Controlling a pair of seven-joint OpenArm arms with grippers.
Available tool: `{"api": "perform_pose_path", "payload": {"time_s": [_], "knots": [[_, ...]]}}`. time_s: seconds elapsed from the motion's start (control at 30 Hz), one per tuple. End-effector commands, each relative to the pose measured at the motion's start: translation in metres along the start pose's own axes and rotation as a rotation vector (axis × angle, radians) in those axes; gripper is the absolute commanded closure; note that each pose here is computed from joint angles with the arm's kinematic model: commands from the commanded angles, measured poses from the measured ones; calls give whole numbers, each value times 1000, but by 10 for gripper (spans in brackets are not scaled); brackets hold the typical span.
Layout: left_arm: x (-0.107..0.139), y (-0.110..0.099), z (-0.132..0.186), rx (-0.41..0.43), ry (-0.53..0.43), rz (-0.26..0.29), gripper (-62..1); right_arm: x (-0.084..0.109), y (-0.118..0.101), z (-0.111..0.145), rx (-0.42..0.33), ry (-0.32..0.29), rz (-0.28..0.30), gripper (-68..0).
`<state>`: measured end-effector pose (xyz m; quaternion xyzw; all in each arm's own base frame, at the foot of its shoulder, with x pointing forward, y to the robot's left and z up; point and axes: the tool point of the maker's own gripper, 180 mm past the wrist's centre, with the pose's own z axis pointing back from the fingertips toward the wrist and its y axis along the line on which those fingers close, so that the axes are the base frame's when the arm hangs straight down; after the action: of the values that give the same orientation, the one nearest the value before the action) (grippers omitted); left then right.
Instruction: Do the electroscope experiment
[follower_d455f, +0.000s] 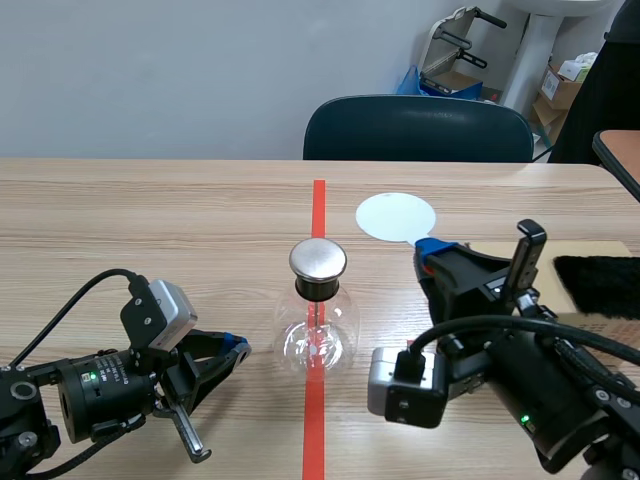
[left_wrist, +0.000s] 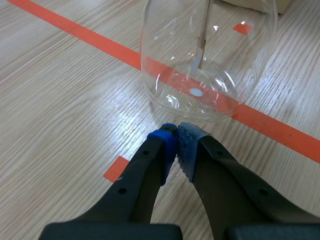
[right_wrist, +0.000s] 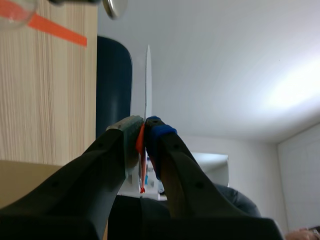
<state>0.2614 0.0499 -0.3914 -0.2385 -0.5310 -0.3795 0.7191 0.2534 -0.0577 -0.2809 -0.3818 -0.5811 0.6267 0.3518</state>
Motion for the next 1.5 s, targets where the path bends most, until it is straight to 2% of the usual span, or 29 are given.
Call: {"api": "perform_pose_path", "payload": {"time_s": [0.0, 0.37, 0.5, 0.77, 0.9, 1.03, 1.3, 1.47], "knots": [[11, 0, -3, 0, -39, 7, -27, -9, -8, -3, -30, 38, 6, -10], [10, -9, -13, -10, -27, 24, -27, -52, -8, 4, -31, 277, 2, -10], [2, -4, -12, 14, 15, 10, -27, -62, -8, 7, -31, 336, 1, -10], [5, 0, -12, 35, 2, 0, -27, -74, -8, 12, -31, 409, 1, -11], [12, 7, -10, 50, -32, -6, -27, -74, -8, 11, -31, 404, 5, -10], [19, 18, -2, 69, -73, -21, -27, -64, -9, 8, -30, 350, 23, -10], [21, 20, 1, 71, -85, -23, -27, -35, -8, 0, -28, 181, 25, -10], [21, 20, 0, 71, -86, -23, -27, -10, -8, -3, -26, 41, 27, -10]]}}
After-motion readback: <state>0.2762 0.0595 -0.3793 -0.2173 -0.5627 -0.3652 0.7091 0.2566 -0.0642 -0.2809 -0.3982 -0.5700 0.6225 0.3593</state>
